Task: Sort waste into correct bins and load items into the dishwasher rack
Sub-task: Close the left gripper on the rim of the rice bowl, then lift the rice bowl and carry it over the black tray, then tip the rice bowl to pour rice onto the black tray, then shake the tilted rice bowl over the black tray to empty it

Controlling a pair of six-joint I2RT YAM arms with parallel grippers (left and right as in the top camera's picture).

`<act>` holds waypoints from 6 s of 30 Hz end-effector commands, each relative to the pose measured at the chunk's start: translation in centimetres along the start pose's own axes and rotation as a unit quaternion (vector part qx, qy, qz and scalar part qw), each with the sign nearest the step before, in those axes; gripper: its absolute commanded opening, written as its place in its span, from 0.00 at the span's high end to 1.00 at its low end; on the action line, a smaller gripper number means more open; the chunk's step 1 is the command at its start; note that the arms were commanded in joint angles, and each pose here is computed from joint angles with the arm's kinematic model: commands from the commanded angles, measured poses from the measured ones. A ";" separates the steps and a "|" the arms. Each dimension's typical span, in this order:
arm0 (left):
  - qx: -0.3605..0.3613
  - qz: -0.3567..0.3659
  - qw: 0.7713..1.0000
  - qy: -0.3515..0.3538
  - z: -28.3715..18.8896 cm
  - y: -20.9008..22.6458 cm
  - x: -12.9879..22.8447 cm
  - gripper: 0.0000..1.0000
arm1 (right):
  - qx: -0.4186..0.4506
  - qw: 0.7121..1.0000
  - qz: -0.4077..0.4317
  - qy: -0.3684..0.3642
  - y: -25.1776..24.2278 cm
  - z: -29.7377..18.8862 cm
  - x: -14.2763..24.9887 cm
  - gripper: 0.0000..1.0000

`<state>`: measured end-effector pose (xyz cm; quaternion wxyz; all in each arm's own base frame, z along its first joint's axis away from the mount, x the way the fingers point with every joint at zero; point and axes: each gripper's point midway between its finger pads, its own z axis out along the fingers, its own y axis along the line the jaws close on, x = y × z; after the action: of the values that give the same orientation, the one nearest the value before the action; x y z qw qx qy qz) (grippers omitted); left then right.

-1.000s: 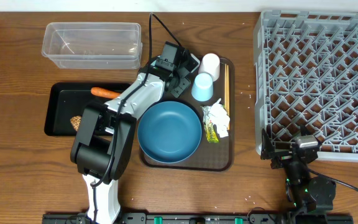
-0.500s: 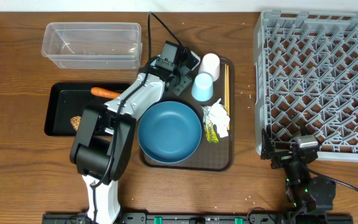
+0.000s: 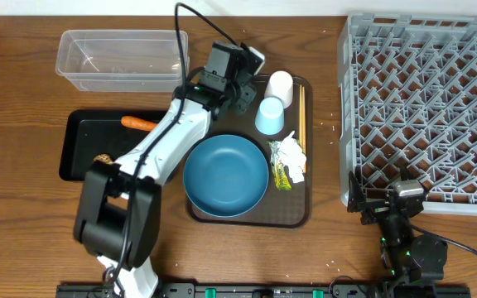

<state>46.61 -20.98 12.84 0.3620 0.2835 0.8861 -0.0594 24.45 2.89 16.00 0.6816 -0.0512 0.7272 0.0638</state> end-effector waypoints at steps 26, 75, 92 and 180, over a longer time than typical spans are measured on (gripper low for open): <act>-0.042 -0.431 0.901 0.016 -13.8 11.0 4.6 0.94 | 0.005 1.000 -0.005 0.002 -0.3 0.0 0.1 0.01; 0.174 -0.671 0.716 -0.084 -17.4 17.7 16.3 0.94 | 0.005 1.000 -0.005 0.001 -0.3 0.0 0.1 0.01; 0.190 -0.661 0.720 -0.096 -17.4 17.5 15.8 0.94 | 0.005 1.000 -0.005 0.001 -0.3 0.0 0.1 0.01; -0.190 -0.478 0.853 0.089 -4.1 11.9 17.6 0.51 | 0.005 1.000 -0.005 0.002 -0.3 0.0 0.1 0.01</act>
<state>39.98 -1.94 5.00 0.2504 -0.2412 0.9369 -0.0381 24.45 2.89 16.00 0.6816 -0.0512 0.7272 0.0638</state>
